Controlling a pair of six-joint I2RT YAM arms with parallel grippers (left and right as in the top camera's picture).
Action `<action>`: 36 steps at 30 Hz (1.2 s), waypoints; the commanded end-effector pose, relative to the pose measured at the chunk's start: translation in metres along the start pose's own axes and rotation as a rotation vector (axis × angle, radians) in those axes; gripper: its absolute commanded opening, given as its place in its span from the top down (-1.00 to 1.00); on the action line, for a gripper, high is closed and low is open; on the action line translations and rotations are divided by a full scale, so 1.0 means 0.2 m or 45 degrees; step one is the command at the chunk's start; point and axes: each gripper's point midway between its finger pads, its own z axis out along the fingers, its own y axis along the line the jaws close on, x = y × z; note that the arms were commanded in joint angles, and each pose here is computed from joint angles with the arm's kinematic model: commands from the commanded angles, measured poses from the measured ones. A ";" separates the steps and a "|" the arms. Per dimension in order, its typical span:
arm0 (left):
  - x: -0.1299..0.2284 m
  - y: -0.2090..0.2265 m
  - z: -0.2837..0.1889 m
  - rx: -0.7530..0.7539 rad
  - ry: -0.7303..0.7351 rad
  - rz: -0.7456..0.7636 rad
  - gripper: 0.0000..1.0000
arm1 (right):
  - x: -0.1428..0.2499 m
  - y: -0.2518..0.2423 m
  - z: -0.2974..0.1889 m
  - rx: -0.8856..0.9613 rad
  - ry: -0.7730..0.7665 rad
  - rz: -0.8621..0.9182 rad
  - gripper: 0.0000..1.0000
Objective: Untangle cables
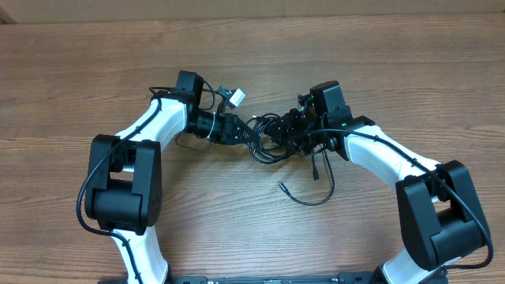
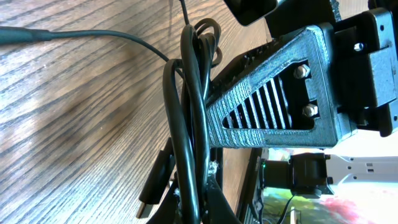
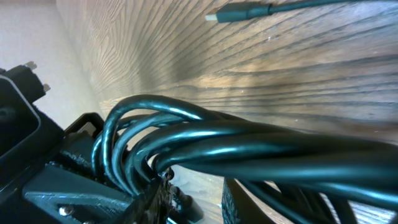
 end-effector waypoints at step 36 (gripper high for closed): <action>0.01 -0.07 0.08 0.010 0.049 0.192 0.92 | -0.03 0.00 -0.08 -0.058 0.045 -0.081 0.86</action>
